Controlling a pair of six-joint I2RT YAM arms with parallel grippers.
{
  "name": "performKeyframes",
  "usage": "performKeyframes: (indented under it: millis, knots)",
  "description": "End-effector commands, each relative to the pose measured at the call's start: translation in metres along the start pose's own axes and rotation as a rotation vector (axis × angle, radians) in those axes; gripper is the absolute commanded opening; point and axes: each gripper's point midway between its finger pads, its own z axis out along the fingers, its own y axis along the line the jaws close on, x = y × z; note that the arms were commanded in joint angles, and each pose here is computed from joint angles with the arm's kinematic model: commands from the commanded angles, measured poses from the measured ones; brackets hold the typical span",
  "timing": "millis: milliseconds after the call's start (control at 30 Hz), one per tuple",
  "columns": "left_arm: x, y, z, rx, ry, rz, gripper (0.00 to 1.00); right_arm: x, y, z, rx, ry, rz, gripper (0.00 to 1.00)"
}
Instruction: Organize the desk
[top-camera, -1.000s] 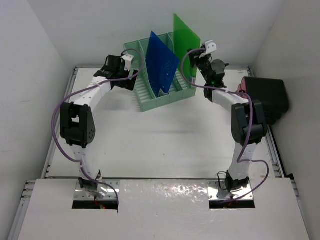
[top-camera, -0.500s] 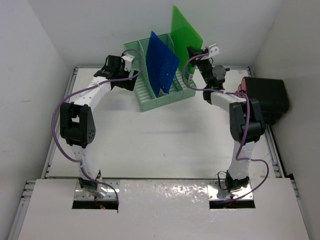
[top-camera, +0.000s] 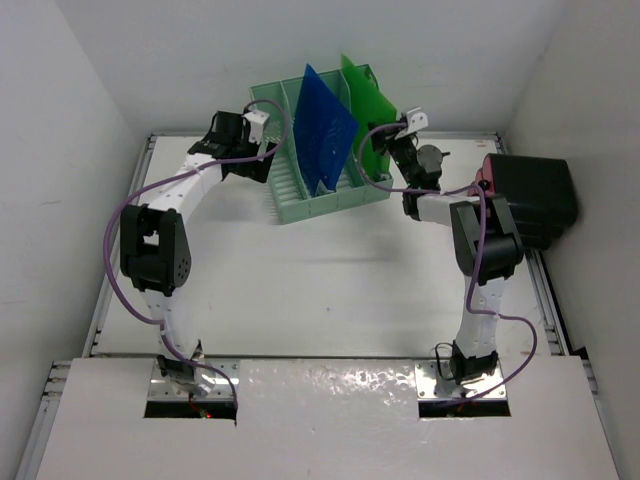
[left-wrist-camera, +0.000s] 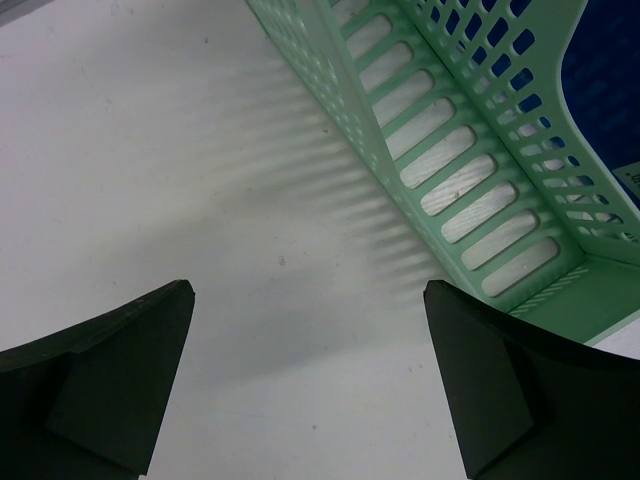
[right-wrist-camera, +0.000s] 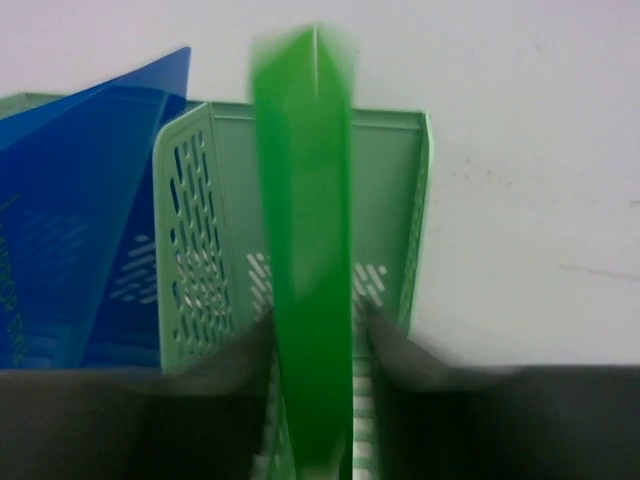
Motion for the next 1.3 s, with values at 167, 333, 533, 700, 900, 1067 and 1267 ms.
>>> performKeyframes:
  millis: [167, 333, 533, 700, 900, 1067, 1267]
  knots:
    - [-0.026, 0.002, -0.030, -0.005, -0.085, 0.011, 0.99, -0.042, -0.012, -0.003, 0.060, 0.040, -0.098, 0.99]
    - [-0.037, 0.006, -0.058, -0.015, -0.138, 0.001, 0.99, -0.072, -0.046, -0.051, 0.293, 0.245, -0.117, 0.99]
    - [-0.030, 0.016, -0.112, -0.058, -0.198, 0.007, 0.99, -0.046, -0.046, -0.145, 0.333, 0.601, -0.015, 0.99]
    - [0.026, 0.039, -0.134, -0.120, -0.136, -0.033, 0.99, 0.023, -0.006, -0.256, 0.308, 0.851, 0.107, 0.99]
    - [0.121, 0.080, -0.138, -0.186, 0.005, -0.172, 1.00, 0.075, 0.032, -0.337, 0.289, 0.993, 0.256, 0.99]
    - [0.168, 0.101, -0.150, -0.344, 0.012, -0.157, 1.00, 0.079, 0.041, -0.372, 0.309, 1.027, 0.275, 0.99]
    - [0.174, 0.091, -0.161, -0.353, -0.054, -0.160, 1.00, 0.066, 0.052, -0.393, 0.277, 1.029, 0.276, 0.99]
